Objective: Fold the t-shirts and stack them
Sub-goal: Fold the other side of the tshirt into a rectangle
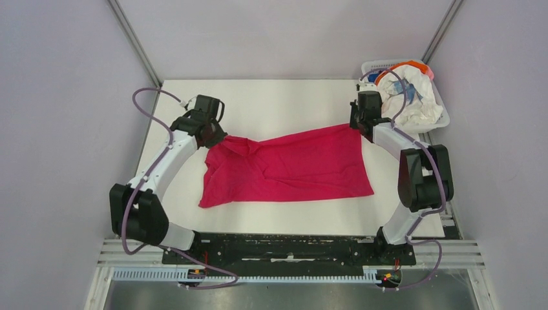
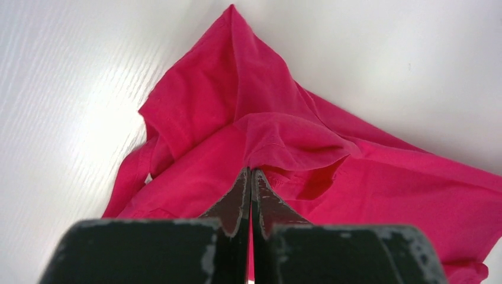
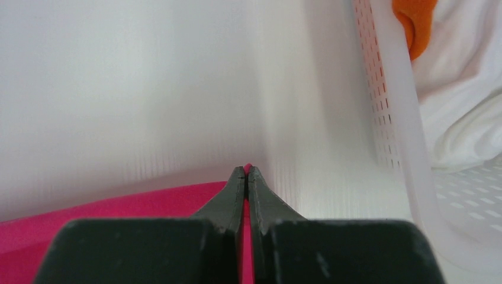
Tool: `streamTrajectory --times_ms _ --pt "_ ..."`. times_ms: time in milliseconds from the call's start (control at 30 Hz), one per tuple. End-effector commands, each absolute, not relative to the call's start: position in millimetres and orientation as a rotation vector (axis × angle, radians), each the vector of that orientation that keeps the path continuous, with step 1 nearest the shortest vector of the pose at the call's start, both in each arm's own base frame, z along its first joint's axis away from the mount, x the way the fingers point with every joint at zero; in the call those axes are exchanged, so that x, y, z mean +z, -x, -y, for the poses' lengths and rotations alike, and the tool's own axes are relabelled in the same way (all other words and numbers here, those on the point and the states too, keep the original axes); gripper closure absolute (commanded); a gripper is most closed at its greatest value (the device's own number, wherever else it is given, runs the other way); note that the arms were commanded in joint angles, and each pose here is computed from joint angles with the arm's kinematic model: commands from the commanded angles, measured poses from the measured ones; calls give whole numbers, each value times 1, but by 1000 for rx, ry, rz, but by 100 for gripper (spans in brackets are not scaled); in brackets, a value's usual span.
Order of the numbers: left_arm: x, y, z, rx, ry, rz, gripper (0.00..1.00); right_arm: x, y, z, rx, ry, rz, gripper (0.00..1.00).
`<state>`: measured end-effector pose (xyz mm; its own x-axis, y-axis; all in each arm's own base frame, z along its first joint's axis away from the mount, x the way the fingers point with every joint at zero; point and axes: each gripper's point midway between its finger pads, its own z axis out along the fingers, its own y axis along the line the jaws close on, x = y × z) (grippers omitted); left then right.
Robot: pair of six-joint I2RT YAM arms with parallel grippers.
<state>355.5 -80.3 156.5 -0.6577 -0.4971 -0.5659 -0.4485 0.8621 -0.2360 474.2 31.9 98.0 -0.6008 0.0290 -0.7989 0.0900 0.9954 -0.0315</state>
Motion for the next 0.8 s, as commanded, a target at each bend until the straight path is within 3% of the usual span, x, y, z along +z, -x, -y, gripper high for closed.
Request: streamTrajectory --times_ms 0,767 --pt "165 -327 65 -52 756 -2338 98 122 -462 -34 -68 -42 -2147 100" --pt "118 -192 80 -179 777 -2517 98 140 -404 -38 -12 27 -2075 100"
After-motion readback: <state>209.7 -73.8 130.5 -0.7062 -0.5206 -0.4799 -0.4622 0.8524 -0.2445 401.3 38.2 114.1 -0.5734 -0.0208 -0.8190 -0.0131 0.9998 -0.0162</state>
